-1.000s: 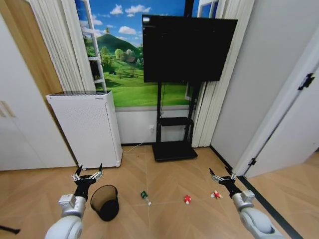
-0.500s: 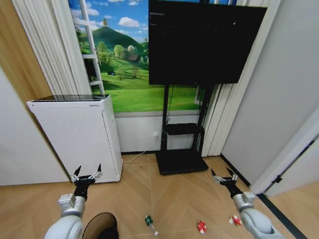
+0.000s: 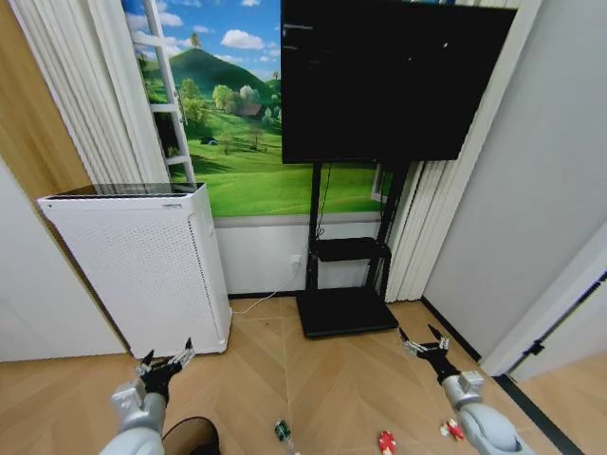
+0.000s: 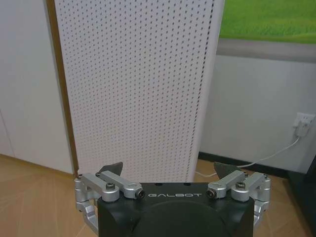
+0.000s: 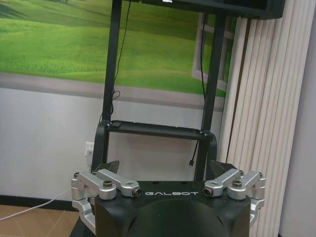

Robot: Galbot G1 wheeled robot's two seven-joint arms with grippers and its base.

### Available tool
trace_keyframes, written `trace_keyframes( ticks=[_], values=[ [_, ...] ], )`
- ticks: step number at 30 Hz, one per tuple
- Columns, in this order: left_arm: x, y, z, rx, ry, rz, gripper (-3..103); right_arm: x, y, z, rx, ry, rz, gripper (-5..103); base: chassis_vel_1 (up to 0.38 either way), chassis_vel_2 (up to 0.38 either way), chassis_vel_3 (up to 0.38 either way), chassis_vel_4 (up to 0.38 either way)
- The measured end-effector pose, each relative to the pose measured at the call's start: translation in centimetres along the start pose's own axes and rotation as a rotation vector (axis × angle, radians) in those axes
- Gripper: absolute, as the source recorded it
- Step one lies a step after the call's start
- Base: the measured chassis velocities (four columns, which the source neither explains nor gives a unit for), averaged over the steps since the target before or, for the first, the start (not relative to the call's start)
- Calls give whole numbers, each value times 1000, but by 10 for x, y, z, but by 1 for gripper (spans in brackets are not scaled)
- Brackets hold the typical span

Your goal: Pick up the trash bin and place the garbage on the floor into it.

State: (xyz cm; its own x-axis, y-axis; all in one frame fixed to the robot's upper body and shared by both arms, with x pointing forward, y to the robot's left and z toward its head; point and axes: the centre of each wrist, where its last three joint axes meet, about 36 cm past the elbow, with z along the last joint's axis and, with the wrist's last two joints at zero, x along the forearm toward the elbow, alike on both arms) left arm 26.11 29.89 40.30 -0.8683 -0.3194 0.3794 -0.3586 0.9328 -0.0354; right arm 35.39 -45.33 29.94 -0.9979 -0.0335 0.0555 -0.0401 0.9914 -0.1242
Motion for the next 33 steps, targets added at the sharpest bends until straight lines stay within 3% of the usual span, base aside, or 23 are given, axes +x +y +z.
trace_keyframes(
  ticks=[3, 5, 6, 7, 9, 10, 12, 16, 23, 33],
  values=[
    [-1, 7, 9, -4, -5, -7, 100, 3, 2, 7, -2, 9, 2, 100, 0, 0, 0, 0],
    [-1, 9, 7, -5, -36, -1, 100, 4, 5, 10, -4, 12, 2, 100, 0, 0, 0, 0],
    [-2, 10, 1, -11, -85, 19, 100, 5, 7, 12, -6, 12, 0, 100, 0, 0, 0, 0],
    [-2, 10, 1, -11, -85, 19, 100, 5, 7, 12, -6, 12, 0, 100, 0, 0, 0, 0],
    [-6, 10, -19, -41, -250, 93, 100, 4, 10, 12, -8, 9, -2, 100, 0, 0, 0, 0],
    [-6, 10, -19, -41, -250, 93, 100, 4, 10, 12, -8, 9, -2, 100, 0, 0, 0, 0],
    [-7, 8, -35, -43, -336, 154, 100, 3, 9, 9, -7, 2, -4, 100, 0, 0, 0, 0],
    [-10, 11, -41, -59, -407, 214, 100, 2, 5, 5, -5, -7, 0, 100, 0, 0, 0, 0],
    [-12, 14, -39, -118, -401, 236, 100, 4, 4, 4, -5, -14, 2, 100, 0, 0, 0, 0],
    [-14, 16, -38, -121, -407, 236, 100, 2, 6, 1, -8, -22, 0, 100, 0, 0, 0, 0]
  ],
)
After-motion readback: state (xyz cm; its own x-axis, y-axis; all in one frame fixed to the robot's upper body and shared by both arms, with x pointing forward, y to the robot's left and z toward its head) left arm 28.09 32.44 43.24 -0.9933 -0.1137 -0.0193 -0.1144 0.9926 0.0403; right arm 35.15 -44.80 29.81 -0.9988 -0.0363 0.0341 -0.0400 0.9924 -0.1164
